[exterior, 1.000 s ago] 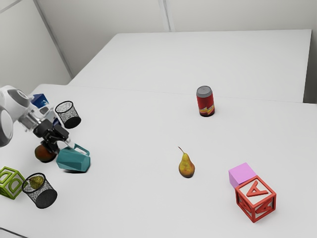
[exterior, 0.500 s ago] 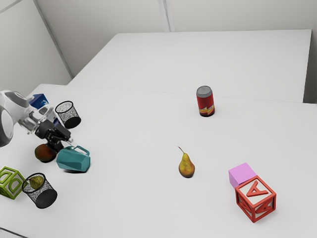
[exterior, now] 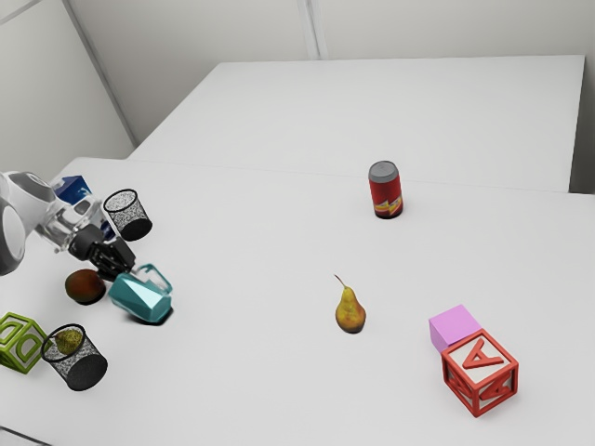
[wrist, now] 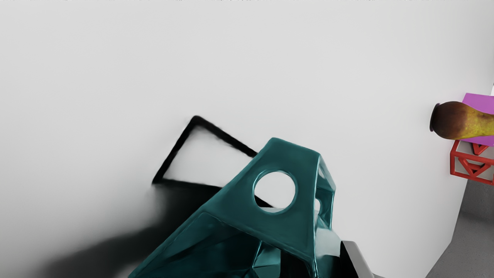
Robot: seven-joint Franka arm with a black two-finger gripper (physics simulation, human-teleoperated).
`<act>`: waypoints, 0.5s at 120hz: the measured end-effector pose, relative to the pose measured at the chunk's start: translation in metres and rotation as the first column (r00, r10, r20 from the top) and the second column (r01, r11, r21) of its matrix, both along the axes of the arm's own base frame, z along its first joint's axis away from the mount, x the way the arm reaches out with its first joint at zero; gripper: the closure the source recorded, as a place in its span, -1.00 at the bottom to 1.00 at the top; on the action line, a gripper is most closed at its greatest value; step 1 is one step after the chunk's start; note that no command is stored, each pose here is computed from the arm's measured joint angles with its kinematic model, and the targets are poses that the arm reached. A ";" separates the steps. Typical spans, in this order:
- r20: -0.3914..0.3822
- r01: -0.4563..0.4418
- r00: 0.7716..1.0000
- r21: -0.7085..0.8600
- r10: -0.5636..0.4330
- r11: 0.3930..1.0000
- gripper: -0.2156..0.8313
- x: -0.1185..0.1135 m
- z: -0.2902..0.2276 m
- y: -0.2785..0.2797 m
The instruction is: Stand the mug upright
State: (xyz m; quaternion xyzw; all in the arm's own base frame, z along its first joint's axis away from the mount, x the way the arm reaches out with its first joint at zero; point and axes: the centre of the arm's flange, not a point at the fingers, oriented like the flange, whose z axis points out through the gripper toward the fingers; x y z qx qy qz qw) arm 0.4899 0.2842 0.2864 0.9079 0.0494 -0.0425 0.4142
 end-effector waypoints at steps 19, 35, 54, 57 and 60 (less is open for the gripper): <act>0.010 -0.007 1.000 -0.027 0.008 1.000 0.84 0.000 0.004 -0.004; 0.015 -0.006 1.000 -0.045 0.007 0.999 0.89 -0.002 0.007 -0.009; 0.025 -0.003 1.000 -0.054 0.004 0.999 0.91 -0.003 0.016 -0.013; 0.026 -0.002 1.000 -0.054 0.004 0.999 0.91 -0.003 0.017 -0.014; 0.025 -0.002 1.000 -0.055 0.004 0.998 0.91 -0.003 0.017 -0.014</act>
